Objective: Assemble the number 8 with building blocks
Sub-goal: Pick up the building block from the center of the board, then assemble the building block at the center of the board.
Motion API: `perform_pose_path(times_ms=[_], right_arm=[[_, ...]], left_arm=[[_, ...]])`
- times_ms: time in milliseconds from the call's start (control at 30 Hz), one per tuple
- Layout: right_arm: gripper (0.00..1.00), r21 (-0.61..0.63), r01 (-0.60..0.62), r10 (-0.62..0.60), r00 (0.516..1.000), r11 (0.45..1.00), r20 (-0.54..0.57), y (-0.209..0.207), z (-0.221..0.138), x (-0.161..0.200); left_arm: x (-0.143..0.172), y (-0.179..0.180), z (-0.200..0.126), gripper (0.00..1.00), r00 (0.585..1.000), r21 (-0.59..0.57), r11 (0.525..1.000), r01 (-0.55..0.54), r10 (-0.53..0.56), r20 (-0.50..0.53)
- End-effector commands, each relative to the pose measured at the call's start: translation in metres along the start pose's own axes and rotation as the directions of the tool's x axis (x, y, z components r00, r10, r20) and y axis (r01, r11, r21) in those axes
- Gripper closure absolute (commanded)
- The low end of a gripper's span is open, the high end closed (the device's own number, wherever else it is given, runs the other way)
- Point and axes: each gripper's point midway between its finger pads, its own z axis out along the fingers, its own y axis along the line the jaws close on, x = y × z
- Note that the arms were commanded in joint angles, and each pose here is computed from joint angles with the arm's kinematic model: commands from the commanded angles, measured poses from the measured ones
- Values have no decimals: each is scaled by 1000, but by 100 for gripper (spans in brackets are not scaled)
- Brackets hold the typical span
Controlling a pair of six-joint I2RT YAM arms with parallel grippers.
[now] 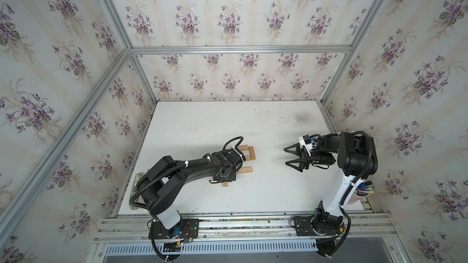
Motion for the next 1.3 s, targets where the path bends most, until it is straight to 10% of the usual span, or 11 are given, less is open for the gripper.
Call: perform_pose_path(times_ms=[0, 600, 1267], right_arm=[[0, 22, 371, -372, 928, 928, 24, -1, 0, -7], [0, 23, 370, -370, 929, 929, 25, -1, 0, -7], [0, 23, 370, -370, 929, 929, 25, -1, 0, -7]], left_arm=[[3, 4, -1, 73, 1000, -6, 1000, 24, -24, -5], [-35, -14, -46, 76, 994, 2, 997, 79, -79, 82], [-91, -124, -34, 73, 995, 117, 993, 5, -16, 95]])
